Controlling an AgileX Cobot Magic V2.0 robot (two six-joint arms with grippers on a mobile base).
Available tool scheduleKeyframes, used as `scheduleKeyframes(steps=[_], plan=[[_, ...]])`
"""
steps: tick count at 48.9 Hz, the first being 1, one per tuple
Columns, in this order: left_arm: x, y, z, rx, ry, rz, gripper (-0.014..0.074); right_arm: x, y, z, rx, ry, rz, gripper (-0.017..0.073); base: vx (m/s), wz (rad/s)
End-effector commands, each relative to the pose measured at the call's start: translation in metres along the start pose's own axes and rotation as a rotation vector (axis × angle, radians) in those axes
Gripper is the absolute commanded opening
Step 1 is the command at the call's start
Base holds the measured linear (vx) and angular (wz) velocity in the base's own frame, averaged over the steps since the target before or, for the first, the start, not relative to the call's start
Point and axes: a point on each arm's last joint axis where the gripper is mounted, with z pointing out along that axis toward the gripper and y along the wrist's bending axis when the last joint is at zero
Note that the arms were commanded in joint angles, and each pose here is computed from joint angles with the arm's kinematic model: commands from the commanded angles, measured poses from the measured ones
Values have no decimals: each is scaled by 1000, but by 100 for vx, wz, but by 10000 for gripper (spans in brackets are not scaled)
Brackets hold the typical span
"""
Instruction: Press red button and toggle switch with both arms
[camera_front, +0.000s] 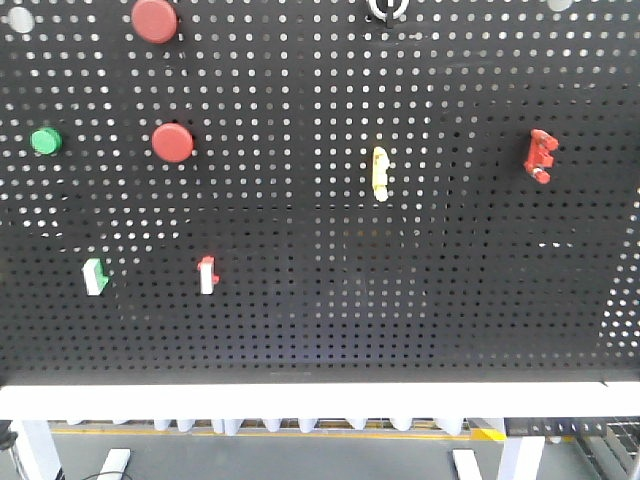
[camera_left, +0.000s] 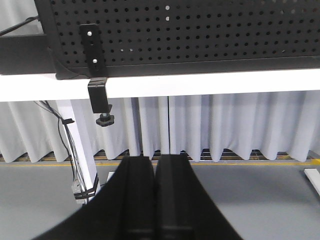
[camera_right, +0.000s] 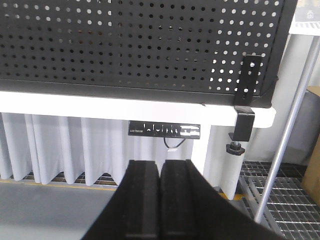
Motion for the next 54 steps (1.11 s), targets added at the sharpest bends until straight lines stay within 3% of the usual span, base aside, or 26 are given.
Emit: scheduleKeyframes(steps=[1, 41, 44, 54], plan=[[2, 0, 2, 1, -53, -8, 2, -4, 0, 0, 8, -82, -16, 0, 9, -1], [1, 0, 2, 0, -60, 3, 2, -5, 0, 0, 9, -92, -25, 0, 1, 0], [-1, 0, 2, -5, -85, 25, 2, -6, 0, 0, 9, -104, -19, 0, 0, 0], [-16, 1, -1, -9, -244, 21, 2, -16, -1, -2, 16, -209, -22, 0, 0, 0]])
